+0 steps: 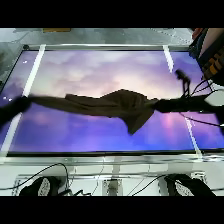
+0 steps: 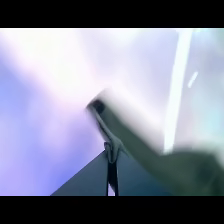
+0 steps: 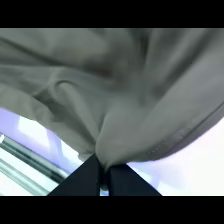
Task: Fold the clothes and pants, and hang the long-sleeved shirts on hangers.
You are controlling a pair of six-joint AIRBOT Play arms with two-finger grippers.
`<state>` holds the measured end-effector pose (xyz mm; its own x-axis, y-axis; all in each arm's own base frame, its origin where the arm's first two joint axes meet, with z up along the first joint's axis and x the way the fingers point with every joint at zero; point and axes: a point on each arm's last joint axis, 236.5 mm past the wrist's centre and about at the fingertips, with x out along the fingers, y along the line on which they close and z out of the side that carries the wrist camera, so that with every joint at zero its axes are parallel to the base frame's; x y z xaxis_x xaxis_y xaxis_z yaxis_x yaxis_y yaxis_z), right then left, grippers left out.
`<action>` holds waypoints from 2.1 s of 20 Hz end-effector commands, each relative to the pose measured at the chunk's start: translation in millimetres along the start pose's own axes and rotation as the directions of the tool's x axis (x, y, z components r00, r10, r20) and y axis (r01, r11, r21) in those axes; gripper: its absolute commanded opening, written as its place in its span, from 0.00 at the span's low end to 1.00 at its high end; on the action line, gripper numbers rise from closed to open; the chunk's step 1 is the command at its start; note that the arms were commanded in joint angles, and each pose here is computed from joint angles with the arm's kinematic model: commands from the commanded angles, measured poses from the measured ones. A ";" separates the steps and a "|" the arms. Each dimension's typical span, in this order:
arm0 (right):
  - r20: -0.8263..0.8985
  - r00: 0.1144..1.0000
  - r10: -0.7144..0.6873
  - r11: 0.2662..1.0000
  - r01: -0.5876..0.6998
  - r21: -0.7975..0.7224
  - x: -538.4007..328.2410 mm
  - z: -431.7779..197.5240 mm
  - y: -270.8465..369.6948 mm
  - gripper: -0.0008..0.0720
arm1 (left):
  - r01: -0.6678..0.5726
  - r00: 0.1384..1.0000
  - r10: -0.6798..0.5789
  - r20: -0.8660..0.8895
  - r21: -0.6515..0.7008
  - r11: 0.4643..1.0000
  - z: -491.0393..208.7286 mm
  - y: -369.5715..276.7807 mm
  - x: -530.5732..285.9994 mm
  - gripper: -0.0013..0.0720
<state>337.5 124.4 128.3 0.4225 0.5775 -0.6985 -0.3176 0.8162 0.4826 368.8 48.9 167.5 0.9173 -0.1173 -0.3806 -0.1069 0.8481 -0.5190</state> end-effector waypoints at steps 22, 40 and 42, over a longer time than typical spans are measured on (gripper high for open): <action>0.280 0.939 -0.201 0.960 0.245 -0.132 -133.7 101.0 38.8 0.04 | 0.177 0.968 -0.218 0.126 0.273 0.946 70.6 -113.2 -81.1 0.04; -0.142 0.912 -0.384 0.902 0.403 0.153 94.4 71.9 -195.5 0.04 | 0.055 0.910 0.045 -0.411 0.230 0.972 -138.1 8.6 199.5 0.04; -0.303 0.874 -0.380 0.889 0.435 0.141 85.0 33.3 -199.0 0.04 | 0.035 0.858 0.111 -0.502 0.272 0.962 -159.8 25.5 187.9 0.04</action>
<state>505.9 30.7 13.8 0.4147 0.2506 -0.8748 -0.0080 0.9623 0.2719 503.2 -33.8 -5.9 0.7052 -0.2738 -0.6540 0.0011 0.9228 -0.3852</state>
